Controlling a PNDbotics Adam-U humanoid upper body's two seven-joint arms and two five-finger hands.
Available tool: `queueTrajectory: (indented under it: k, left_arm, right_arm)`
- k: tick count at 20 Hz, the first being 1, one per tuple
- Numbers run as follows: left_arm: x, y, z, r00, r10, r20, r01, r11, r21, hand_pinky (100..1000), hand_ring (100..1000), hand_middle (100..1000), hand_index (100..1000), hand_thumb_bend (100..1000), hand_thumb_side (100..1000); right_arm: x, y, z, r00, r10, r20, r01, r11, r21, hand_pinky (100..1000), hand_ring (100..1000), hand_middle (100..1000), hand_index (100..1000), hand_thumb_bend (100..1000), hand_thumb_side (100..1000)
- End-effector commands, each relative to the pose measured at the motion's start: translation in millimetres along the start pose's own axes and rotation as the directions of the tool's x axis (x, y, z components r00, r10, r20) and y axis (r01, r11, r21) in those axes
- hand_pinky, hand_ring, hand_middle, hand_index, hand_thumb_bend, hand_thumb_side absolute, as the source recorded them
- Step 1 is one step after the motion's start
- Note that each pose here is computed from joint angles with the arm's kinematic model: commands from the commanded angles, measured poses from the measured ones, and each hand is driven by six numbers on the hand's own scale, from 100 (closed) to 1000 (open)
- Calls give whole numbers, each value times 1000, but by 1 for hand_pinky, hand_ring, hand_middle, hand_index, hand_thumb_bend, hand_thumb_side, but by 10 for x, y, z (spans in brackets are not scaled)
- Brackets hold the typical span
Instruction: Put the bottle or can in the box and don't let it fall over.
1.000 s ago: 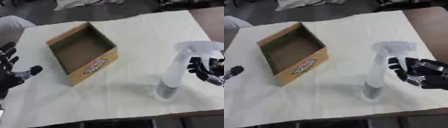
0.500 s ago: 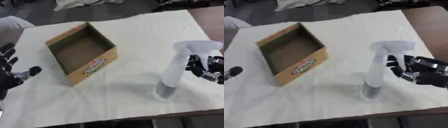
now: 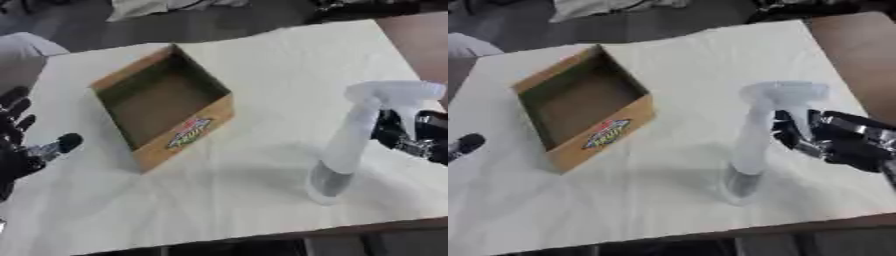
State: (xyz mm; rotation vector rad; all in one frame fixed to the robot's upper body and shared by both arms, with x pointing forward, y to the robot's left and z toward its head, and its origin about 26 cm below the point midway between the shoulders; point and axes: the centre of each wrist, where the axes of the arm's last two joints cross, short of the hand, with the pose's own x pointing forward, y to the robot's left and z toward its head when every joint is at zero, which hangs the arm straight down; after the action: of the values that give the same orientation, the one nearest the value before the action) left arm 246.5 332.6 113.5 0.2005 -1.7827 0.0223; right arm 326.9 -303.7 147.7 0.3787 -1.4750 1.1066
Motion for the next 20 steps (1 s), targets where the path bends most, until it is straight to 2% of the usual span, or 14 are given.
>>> queueTrajectory:
  k: [1, 3, 20]
  left_arm:
    - [71, 8, -4, 1000, -7, 23, 7, 1000, -9, 1000, 1000, 966, 856, 1000, 100]
    - [71, 7, -4, 1000, -6, 22, 6, 1000, -10, 1000, 1000, 966, 856, 1000, 100]
    - [63, 1, 1, 1000, 1, 18, -1, 1000, -13, 1000, 1000, 966, 855, 998, 100]
  right_arm:
    - [94, -36, -10, 1000, 15, 22, -15, 1000, 12, 1000, 1000, 1000, 1000, 100, 630]
    - [101, -34, -20, 1000, 12, 27, -13, 1000, 17, 1000, 1000, 1000, 1000, 100, 652]
    - [145, -4, -111, 998, 17, 55, -21, 998, 59, 1000, 1000, 1000, 1000, 100, 659]
